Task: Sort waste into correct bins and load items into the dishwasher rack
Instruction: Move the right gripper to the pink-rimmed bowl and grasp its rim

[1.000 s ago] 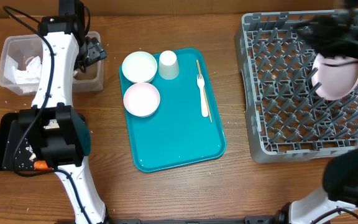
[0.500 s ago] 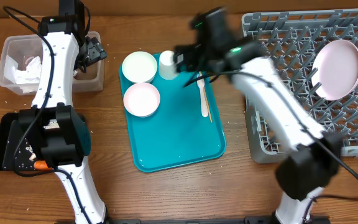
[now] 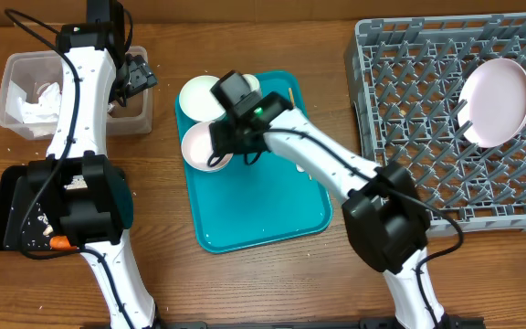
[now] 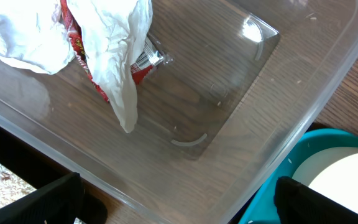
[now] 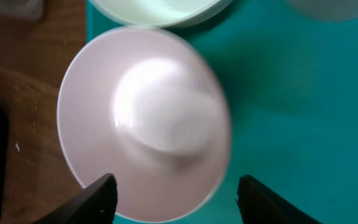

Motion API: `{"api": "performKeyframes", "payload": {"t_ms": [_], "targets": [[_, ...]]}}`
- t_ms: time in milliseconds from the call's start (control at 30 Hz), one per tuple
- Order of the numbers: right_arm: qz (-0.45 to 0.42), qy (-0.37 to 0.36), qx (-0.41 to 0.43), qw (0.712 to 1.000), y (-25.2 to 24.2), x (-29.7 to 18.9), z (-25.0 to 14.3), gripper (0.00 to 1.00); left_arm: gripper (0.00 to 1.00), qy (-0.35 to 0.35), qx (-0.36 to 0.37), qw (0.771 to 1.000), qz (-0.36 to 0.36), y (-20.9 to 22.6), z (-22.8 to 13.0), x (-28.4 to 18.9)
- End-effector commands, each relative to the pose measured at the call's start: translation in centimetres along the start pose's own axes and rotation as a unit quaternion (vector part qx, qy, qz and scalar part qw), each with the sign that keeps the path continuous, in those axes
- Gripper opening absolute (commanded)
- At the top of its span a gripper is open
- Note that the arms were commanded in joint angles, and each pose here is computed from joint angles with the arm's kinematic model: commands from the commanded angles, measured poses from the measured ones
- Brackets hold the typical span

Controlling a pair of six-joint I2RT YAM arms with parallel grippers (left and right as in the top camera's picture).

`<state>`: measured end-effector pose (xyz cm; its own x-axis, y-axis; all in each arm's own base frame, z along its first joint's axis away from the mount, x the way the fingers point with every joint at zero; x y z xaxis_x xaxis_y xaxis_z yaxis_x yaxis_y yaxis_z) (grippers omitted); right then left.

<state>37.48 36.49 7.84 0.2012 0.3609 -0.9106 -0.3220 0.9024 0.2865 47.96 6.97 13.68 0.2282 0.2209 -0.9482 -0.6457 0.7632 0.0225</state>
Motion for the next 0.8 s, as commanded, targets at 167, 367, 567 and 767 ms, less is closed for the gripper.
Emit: {"api": "performKeyframes", "payload": {"t_ms": [167, 367, 567, 767], "targets": [[-0.074, 0.016, 0.002, 0.997, -1.2, 2.1, -1.9, 0.49, 1.00, -0.011, -0.016, 1.000, -0.009, -0.2, 0.6, -0.8], [-0.117, 0.047, 0.014, 0.992, -3.8, 1.5, -3.1, 0.31, 1.00, -0.010, -0.016, 1.000, -0.009, -0.2, 0.6, -0.8], [-0.241, 0.082, 0.020, 0.967, -9.5, -1.4, -4.7, 0.29, 1.00, -0.010, -0.016, 1.000, -0.009, -0.2, 0.6, -0.8], [-0.342, 0.085, 0.019, 0.936, -14.0, -5.7, -4.7, 0.41, 1.00, -0.010, -0.016, 1.000, -0.009, -0.2, 0.6, -0.8]]}}
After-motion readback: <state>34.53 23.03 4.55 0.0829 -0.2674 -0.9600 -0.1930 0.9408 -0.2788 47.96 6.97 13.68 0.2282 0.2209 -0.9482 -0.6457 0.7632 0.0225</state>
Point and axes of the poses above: each gripper's point midway between its finger pads, its own x axis out along the fingers, its own y axis along the line the jaws close on, z = x × y, the point moved 1 cm from there along -x, back along the fingers, and after that the axes turned 4 degrees about -x, right-handed, at the moved point
